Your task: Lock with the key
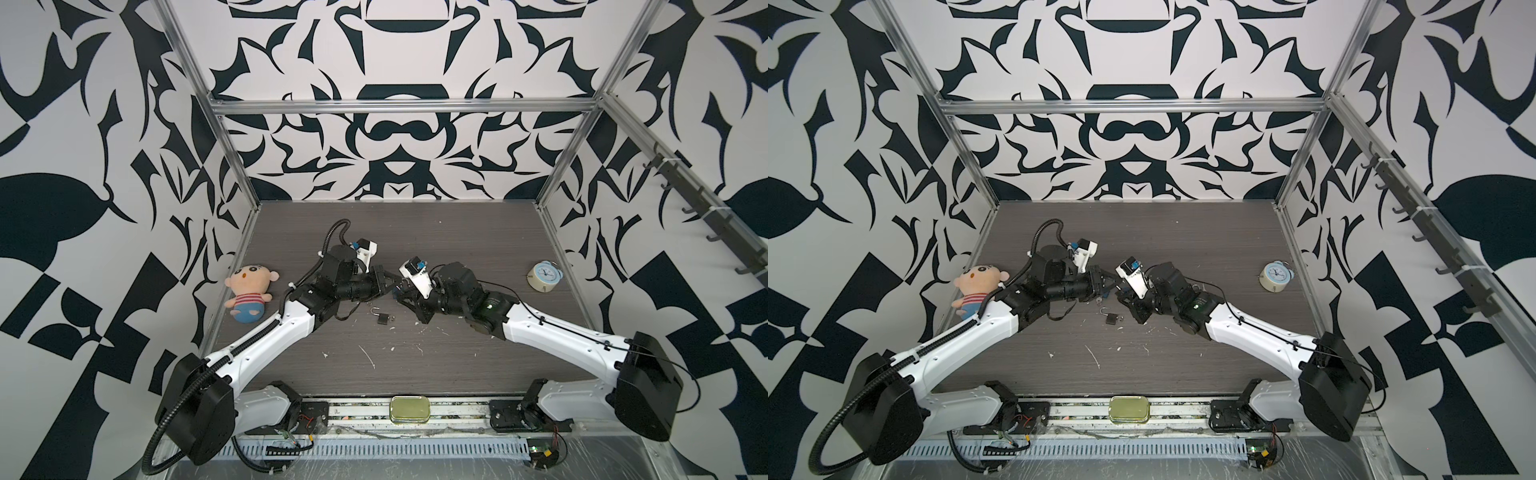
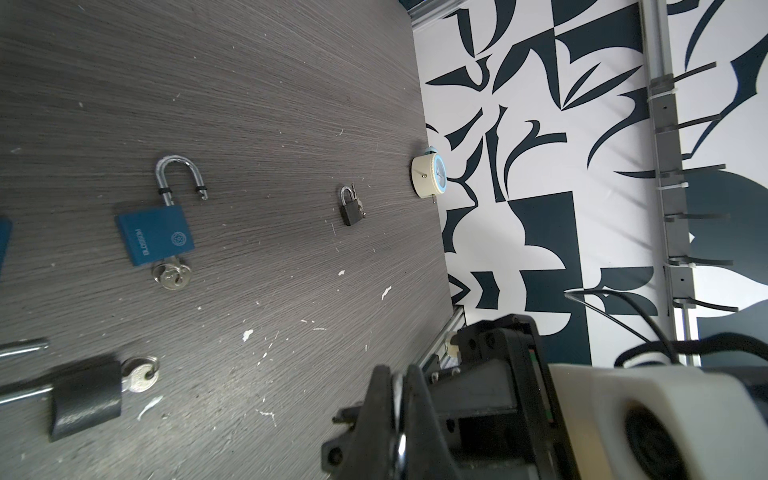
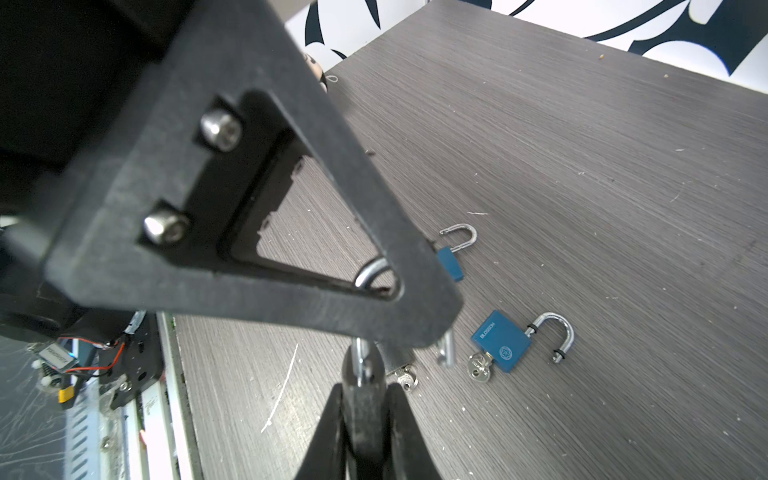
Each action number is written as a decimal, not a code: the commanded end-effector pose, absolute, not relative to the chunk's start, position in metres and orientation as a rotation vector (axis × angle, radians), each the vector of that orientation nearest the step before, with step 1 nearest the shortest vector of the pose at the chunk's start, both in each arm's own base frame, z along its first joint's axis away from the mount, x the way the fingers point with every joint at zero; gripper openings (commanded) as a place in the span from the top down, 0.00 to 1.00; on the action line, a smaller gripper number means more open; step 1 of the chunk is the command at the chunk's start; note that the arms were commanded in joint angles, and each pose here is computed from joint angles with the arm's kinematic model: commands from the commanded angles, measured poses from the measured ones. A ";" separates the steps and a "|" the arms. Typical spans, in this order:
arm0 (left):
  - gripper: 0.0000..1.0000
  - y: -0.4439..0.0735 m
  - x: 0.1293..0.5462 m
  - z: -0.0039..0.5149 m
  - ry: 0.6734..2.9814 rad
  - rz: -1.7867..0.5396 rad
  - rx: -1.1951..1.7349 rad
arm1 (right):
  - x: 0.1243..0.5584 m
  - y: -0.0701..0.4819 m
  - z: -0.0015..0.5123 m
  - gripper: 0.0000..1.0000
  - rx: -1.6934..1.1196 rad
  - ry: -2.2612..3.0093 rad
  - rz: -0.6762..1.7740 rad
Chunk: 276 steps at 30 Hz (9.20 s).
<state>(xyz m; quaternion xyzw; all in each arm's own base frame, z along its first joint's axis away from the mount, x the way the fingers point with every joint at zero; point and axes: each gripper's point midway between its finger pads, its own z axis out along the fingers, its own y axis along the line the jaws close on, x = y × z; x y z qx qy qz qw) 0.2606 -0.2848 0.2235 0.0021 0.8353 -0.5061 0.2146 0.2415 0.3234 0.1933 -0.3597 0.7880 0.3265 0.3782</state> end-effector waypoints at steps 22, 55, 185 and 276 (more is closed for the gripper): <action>0.70 -0.302 0.224 0.250 2.088 -1.439 0.563 | 0.163 0.328 0.226 1.00 -1.069 2.131 1.389; 0.62 -0.285 0.201 0.244 2.078 -1.435 0.579 | 0.179 0.321 0.252 1.00 -0.996 2.079 1.491; 1.00 -0.267 0.176 0.158 2.191 -1.497 0.441 | 0.192 0.336 0.361 1.00 -0.828 1.739 1.890; 1.00 -0.268 0.176 0.185 2.204 -1.245 0.359 | 0.249 0.336 0.307 0.76 -0.657 1.880 1.690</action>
